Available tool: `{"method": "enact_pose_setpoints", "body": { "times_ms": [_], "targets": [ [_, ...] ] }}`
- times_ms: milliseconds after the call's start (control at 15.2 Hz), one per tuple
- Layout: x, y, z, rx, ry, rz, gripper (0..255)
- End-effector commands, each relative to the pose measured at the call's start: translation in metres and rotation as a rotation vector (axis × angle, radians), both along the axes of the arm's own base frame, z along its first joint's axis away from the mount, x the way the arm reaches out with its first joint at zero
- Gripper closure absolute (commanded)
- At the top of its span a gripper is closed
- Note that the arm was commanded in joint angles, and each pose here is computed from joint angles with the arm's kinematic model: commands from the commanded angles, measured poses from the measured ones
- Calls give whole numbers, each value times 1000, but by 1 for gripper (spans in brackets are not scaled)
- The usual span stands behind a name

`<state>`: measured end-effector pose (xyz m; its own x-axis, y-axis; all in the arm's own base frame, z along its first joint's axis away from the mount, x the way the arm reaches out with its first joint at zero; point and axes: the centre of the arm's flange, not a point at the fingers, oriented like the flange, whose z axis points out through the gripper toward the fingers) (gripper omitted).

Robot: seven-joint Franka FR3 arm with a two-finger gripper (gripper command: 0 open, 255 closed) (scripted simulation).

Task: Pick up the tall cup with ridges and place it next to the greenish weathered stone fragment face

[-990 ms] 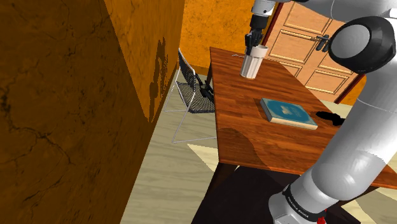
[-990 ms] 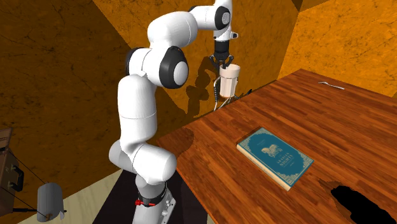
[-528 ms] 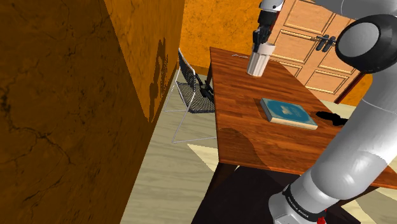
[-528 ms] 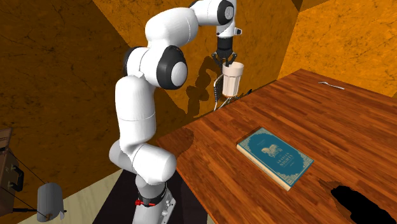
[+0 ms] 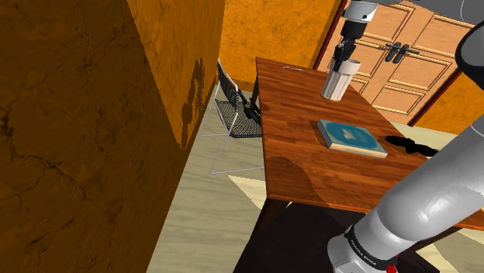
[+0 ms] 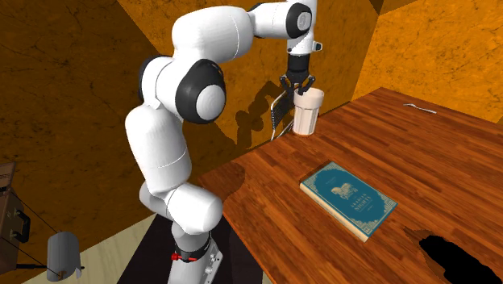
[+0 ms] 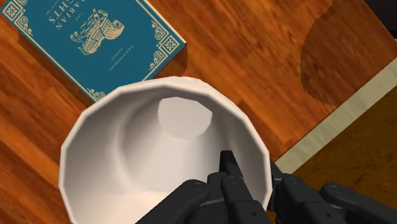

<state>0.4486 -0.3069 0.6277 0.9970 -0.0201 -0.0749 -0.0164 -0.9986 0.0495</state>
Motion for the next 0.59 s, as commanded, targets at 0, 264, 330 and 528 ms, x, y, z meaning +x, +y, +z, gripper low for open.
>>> {"method": "enact_pose_setpoints", "body": {
  "times_ms": [0, 264, 330, 528],
  "targets": [
    [-23, -15, 2, 0, -1, 1, 255],
    [-68, -41, 2, 0, -1, 1, 255],
    [-80, -48, 2, 0, -1, 1, 255],
    [-114, -67, 2, 0, -1, 1, 255]
  ]
}}
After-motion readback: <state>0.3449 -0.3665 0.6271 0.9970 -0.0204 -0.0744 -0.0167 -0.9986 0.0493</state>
